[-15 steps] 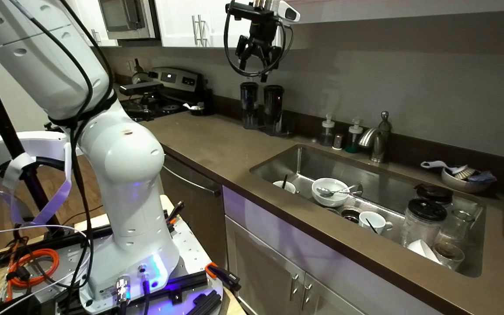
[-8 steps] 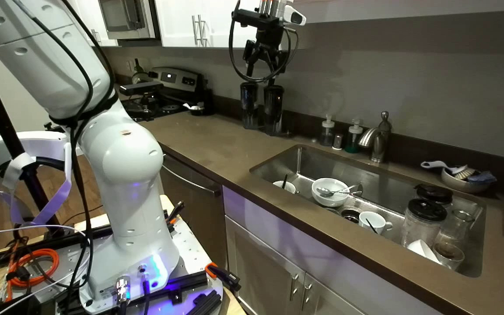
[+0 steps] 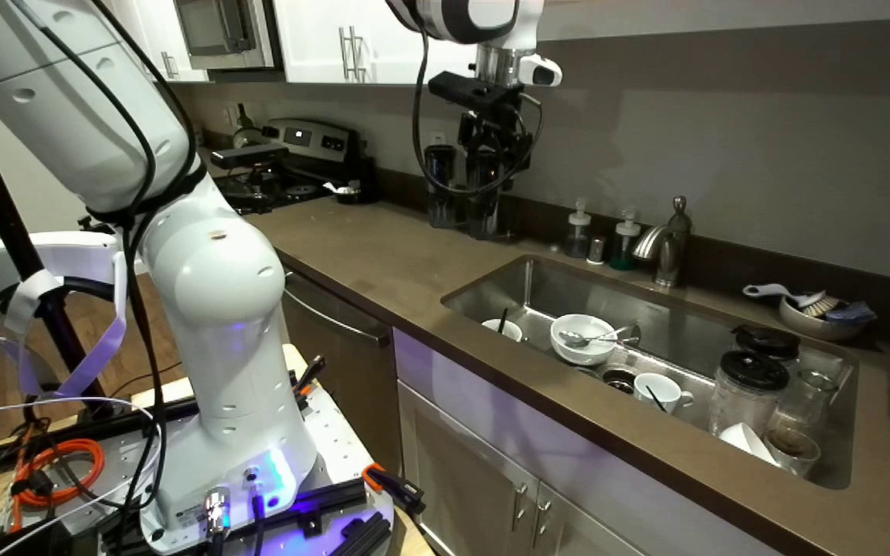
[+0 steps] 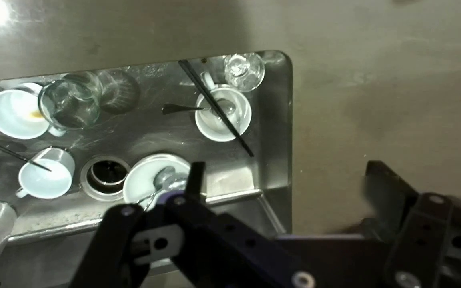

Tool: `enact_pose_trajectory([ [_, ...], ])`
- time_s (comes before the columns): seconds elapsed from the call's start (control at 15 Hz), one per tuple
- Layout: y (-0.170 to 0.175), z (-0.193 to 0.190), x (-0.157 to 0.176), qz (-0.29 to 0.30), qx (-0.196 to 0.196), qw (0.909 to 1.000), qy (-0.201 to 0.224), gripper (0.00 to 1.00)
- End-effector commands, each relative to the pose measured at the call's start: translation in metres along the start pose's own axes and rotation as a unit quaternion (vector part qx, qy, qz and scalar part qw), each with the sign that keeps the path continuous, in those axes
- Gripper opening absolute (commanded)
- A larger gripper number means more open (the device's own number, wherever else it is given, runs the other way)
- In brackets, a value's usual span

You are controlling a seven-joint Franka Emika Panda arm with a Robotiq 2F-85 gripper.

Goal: Open the tap

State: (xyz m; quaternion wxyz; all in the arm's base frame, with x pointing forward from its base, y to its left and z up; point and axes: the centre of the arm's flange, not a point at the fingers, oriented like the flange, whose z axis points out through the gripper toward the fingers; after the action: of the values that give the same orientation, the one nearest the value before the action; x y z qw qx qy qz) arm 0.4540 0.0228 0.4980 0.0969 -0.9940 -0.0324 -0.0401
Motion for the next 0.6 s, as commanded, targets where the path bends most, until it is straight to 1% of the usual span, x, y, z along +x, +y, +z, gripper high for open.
enact_pose_trajectory([
  [0.0, 0.026, 0.027, -0.010, 0.022, -0.001, 0.9966, 0.079, 1.00],
  [0.2, 0.041, 0.041, 0.010, 0.038, -0.025, 0.9902, 0.132, 1.00],
  [0.27, 0.045, 0.044, 0.026, 0.041, -0.043, 0.9870, 0.149, 1.00],
  [0.33, 0.047, 0.045, 0.033, 0.044, -0.051, 0.9842, 0.163, 1.00],
  [0.53, 0.053, 0.043, 0.079, 0.044, -0.092, 0.9733, 0.205, 1.00],
])
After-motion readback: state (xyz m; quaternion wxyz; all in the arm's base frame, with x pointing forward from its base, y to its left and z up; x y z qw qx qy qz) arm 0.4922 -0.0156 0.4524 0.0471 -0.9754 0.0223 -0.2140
